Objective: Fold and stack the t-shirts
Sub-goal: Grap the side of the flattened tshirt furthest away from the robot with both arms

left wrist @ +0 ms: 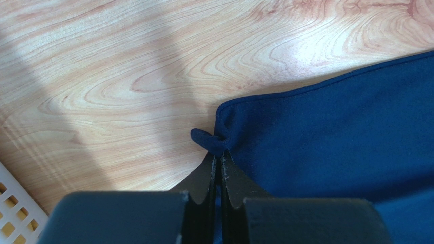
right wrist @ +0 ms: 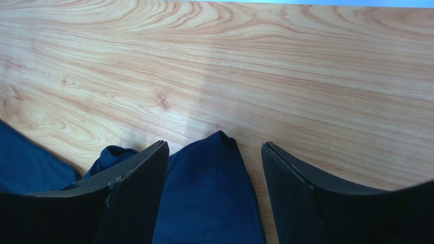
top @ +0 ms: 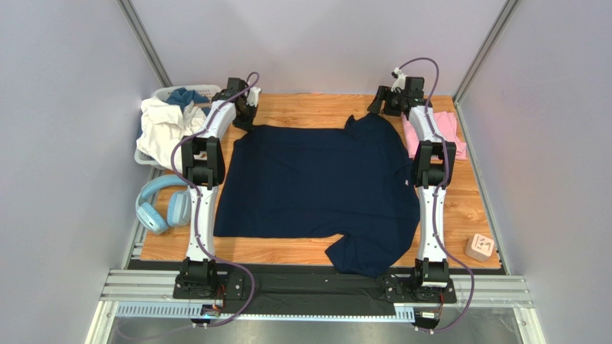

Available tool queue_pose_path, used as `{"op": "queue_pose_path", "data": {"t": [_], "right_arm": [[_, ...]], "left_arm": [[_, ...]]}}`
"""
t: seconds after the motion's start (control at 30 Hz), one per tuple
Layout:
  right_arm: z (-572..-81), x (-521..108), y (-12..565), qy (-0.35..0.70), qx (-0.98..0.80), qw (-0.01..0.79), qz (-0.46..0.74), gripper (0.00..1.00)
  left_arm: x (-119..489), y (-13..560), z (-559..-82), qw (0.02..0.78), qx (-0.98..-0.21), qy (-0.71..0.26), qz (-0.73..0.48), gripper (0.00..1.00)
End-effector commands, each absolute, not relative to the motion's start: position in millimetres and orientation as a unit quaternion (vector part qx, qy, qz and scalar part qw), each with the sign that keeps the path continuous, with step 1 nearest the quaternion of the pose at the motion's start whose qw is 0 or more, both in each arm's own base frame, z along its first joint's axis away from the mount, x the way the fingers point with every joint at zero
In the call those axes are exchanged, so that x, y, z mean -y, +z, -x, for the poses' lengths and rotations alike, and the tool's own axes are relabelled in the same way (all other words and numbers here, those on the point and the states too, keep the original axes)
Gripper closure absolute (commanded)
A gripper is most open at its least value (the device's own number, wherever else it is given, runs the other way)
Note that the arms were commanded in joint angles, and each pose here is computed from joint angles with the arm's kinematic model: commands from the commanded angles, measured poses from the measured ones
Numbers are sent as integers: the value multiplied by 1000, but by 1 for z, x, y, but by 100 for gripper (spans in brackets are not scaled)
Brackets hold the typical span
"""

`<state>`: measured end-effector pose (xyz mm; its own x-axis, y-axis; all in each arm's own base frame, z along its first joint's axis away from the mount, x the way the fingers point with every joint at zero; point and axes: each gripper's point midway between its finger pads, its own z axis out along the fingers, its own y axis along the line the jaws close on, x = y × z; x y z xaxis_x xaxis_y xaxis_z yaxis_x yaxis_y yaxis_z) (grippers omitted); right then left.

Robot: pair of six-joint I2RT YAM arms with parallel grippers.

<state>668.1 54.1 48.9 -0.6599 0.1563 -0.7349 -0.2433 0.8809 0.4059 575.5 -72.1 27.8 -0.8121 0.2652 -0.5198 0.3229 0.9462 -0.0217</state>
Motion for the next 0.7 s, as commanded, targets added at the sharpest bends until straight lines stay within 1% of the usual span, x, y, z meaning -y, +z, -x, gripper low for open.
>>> {"op": "queue_pose_path", "data": {"t": [0.0,0.23,0.37,0.53,0.67], "right_arm": [[-685,-46,87,222,-855,466,43,27],[-683,-53,89,214,-854,470,66,28],[-681,-58,88,217,-853,468,76,35],[-680,-61,87,220,-855,464,78,35],[-678,-66,87,227,-855,460,80,38]], "left_arm": [[74,46,-568,265,-949,-67,-158,96],[74,44,-568,264,-949,-67,-160,96],[74,45,-568,265,-949,-68,-159,96],[74,48,-569,268,-948,-67,-160,96],[75,48,-569,268,-947,-70,-160,96]]}}
